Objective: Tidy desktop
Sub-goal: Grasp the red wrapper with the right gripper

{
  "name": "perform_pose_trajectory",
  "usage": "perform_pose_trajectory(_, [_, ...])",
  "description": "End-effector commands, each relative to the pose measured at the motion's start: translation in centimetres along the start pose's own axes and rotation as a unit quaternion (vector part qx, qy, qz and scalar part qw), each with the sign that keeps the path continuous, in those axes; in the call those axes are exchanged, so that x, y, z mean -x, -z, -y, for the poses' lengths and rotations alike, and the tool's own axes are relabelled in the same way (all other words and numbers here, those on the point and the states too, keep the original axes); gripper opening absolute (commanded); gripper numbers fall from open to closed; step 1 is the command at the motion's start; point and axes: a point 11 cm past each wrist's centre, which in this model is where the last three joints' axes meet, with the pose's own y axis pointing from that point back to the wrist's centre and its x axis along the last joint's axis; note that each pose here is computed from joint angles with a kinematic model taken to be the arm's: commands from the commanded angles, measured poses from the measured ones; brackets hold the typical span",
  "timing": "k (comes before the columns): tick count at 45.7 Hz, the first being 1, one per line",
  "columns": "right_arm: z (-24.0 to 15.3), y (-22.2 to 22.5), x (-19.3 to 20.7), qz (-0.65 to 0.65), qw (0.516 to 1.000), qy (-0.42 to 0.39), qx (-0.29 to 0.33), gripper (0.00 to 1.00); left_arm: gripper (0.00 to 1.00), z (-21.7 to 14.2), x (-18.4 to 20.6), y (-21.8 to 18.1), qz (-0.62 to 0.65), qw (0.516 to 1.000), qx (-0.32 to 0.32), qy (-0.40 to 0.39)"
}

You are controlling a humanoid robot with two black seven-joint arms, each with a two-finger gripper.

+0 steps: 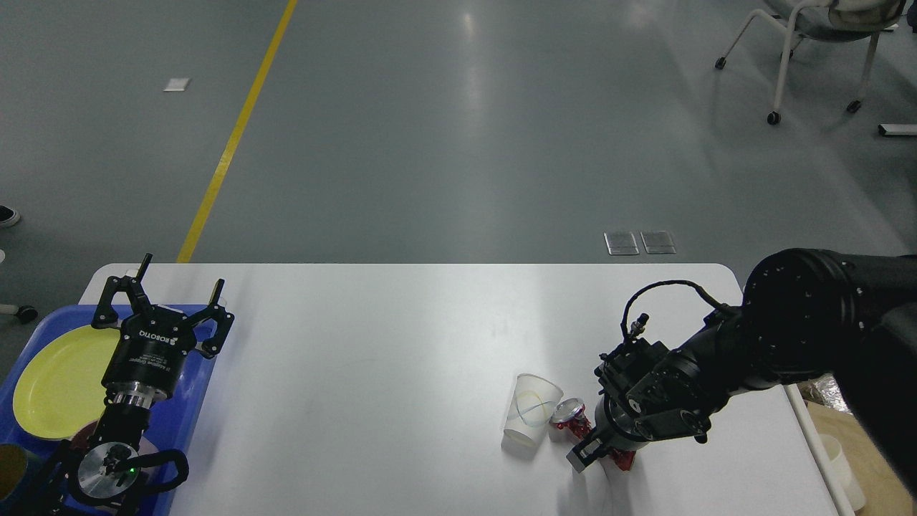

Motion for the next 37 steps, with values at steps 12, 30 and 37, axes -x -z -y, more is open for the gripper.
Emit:
perform_pose_trajectory(12, [0.37,0.27,0.18,0.002,1.0,-0.001,-0.003,0.43,0.96,0.0,0.0,0.0,0.0,1.0,0.0,0.0])
perform_pose_trajectory(30, [0.14,-0.47,0.23,0.04,0.999,0.003,0.028,0.0,0.96,0.0,0.0,0.0,0.0,1.0,0.0,0.0])
perform_pose_trajectory(37, [-0.11,-0.03,0.7,0.039,0.999,0.01,0.022,0.0,0.96,0.0,0.0,0.0,0.0,1.0,0.0,0.0])
